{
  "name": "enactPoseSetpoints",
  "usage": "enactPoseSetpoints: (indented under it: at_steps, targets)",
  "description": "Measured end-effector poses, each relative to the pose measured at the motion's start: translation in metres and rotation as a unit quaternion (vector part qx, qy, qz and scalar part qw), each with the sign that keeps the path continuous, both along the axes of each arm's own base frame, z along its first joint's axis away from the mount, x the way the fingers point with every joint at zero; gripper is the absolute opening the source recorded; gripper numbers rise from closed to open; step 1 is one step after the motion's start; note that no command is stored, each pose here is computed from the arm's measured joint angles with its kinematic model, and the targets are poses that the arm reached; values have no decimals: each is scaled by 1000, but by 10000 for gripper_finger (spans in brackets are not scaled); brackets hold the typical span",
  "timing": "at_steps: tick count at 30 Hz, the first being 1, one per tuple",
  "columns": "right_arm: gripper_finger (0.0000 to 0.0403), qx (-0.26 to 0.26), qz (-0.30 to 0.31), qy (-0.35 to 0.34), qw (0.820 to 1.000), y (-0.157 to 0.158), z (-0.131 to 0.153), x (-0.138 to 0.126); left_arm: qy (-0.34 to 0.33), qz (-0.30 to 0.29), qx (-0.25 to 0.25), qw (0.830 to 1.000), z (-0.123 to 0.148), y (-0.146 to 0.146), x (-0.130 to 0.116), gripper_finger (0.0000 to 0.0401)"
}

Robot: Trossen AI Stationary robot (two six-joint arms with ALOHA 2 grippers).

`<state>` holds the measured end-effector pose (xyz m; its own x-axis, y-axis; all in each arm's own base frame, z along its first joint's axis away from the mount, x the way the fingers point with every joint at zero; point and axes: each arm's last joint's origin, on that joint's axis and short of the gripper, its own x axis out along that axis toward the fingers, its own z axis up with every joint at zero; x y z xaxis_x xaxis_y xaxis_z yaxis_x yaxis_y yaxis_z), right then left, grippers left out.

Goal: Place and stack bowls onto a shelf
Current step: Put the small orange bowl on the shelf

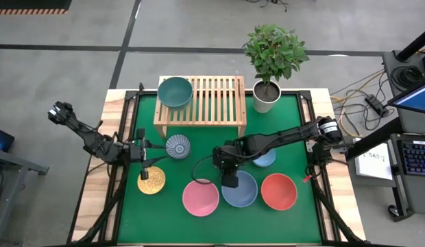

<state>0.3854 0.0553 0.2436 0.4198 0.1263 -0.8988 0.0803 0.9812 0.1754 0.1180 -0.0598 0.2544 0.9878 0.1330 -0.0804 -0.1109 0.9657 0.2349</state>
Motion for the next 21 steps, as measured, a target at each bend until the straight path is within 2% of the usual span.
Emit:
enactPoseSetpoints:
  at_steps: [3,7,9,14,21]
  targets:
    - [85,4,-13,1,1000,0,0,0,0,0,0,1000,0,0,0,125]
    - [22,-39,-11,-6,999,3,0,0,0,0,0,1000,0,0,0,125]
    - [19,-37,-11,-7,999,4,0,0,0,0,0,1000,0,0,0,125]
    - [70,6,-16,16,1000,7,-11,4,-1,0,-2,1000,0,0,0,125]
    - [170,-37,-48,20,998,5,-21,7,0,0,-2,1000,0,0,0,125]
